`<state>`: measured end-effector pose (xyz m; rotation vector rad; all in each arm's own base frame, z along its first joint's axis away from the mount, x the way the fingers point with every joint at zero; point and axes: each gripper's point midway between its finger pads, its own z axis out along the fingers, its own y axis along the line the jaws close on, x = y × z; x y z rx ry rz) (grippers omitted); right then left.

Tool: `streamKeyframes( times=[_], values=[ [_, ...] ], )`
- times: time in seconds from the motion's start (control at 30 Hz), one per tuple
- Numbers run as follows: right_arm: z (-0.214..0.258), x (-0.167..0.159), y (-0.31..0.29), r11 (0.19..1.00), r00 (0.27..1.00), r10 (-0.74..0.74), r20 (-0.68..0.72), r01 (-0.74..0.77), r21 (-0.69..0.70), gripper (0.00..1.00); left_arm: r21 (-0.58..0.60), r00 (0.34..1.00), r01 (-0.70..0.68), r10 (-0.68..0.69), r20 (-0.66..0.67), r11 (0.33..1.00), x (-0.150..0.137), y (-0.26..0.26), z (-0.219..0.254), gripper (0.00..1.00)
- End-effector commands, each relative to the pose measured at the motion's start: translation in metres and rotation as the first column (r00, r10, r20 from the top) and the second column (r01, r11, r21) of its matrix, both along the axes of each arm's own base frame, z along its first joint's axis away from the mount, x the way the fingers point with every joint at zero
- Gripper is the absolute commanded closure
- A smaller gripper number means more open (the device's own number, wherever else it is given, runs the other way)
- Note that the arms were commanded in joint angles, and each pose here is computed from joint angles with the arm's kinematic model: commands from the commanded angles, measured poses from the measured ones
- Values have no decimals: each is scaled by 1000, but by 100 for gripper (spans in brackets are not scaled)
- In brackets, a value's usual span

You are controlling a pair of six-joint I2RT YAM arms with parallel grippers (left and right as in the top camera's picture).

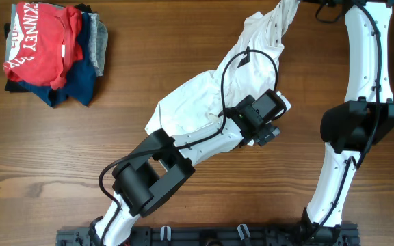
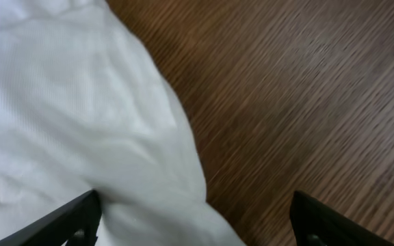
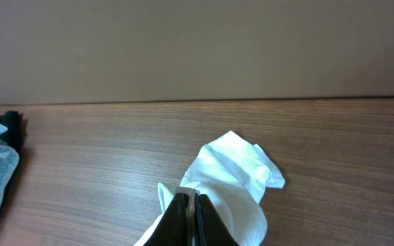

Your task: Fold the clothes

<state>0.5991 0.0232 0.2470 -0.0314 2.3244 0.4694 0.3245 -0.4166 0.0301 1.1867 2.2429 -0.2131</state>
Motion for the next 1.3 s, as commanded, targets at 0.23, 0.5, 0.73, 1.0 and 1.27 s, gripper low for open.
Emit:
streamKeyframes(
  times=[0.23, 0.5, 0.73, 1.0, 1.27],
  values=[
    [-2, 3, -6, 1000, 1000, -23, -3, 23, -2, 96, 71, 1000, -18, 19, -10, 997, 1, 14, -12, 50],
    [-1, 5, -14, 999, 999, -37, 5, 37, 0, 96, 129, 990, -122, 111, 89, 984, 19, 32, -4, 96],
    [-3, -1, -20, 999, 999, -40, -19, 40, 13, 96, 33, 869, -440, 416, 269, 897, 63, 87, 87, 96],
    [21, -15, -20, 998, 1000, -11, -2, 11, 56, 96, -332, 663, -617, 699, 269, 713, 102, 197, 263, 96],
    [90, -46, -27, 1000, 993, -13, 113, 11, 19, 96, -651, 463, -564, 847, 260, 508, 96, 326, 400, 96]
  ],
)
